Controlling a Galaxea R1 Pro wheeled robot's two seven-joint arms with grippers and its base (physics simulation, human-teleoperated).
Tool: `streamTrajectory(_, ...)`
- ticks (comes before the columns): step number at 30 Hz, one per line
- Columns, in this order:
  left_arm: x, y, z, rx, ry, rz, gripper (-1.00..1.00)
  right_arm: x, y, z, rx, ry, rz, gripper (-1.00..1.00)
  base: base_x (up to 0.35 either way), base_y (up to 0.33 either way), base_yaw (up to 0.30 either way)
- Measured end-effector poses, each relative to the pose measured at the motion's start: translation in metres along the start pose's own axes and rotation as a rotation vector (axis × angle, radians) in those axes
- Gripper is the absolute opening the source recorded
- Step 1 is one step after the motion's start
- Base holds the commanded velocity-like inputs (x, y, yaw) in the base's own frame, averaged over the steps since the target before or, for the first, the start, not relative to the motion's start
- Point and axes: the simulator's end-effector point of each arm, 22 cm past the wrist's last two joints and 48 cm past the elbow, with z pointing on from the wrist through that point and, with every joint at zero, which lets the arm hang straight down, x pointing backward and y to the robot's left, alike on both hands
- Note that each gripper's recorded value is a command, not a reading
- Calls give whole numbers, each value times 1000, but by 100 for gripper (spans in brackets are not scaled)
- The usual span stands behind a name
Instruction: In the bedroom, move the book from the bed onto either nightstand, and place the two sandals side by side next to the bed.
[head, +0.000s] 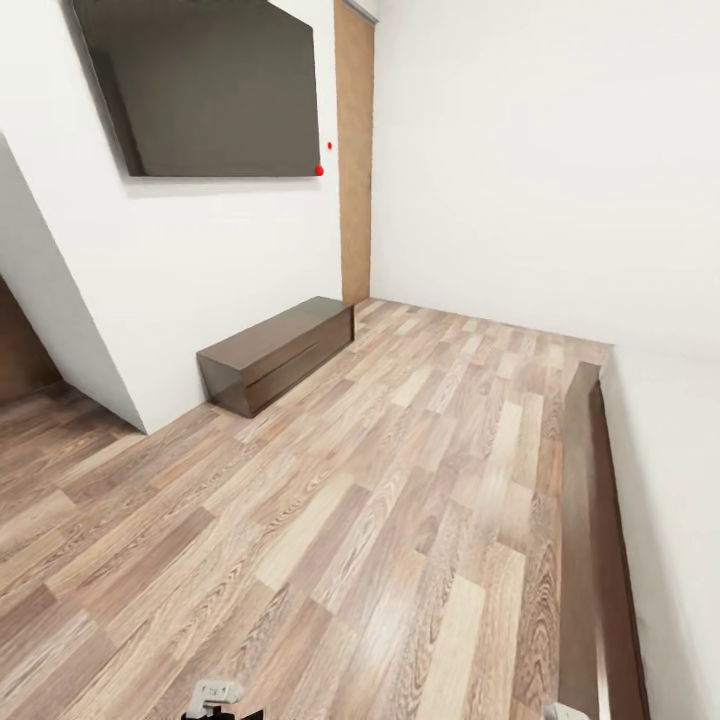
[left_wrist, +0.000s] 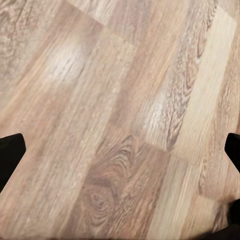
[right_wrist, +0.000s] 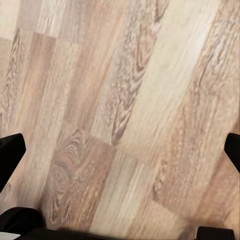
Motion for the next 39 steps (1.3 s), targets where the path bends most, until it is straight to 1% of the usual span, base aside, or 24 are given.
streamTrajectory(14, 0, 0, 0, 0, 0, 0, 100, 0, 0, 0, 0, 0, 0, 100, 0, 0, 285)
streamTrajectory(19, 0, 0, 0, 0, 0, 0, 100, 0, 0, 0, 0, 0, 0, 100, 0, 0, 207)
streamTrajectory(25, 0, 0, 0, 0, 0, 0, 100, 0, 0, 0, 0, -1, 0, 100, 0, 0, 64)
streamTrajectory(39, 0, 0, 0, 0, 0, 0, 100, 0, 0, 0, 0, 0, 0, 100, 0, 0, 4)
